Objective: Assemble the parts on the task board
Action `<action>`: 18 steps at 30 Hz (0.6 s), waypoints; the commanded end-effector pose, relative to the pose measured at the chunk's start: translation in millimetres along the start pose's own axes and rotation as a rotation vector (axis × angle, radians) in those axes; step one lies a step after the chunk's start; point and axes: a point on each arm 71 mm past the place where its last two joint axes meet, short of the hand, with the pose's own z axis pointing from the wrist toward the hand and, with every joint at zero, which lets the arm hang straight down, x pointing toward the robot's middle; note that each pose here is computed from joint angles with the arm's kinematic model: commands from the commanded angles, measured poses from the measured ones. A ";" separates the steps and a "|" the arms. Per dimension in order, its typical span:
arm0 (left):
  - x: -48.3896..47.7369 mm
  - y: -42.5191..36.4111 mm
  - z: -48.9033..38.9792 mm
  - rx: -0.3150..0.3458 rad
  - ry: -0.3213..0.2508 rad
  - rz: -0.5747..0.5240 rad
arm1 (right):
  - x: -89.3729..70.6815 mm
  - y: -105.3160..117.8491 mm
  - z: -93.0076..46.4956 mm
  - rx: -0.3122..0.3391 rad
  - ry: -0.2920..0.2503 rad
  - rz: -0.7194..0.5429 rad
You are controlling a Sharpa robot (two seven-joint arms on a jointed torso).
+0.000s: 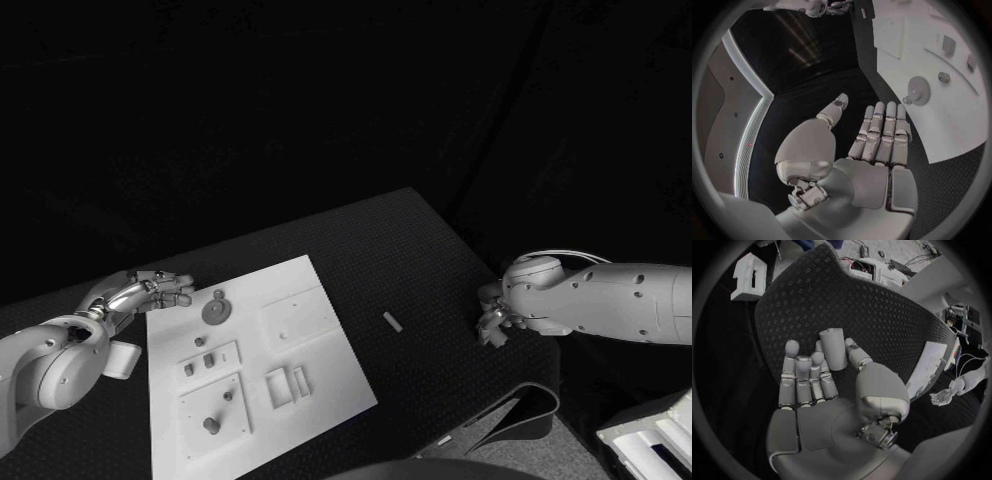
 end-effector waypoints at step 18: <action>0.1 -0.5 -1.6 0.003 0.003 0.001 | -68.5 64.0 -52.9 -0.250 -0.138 0.311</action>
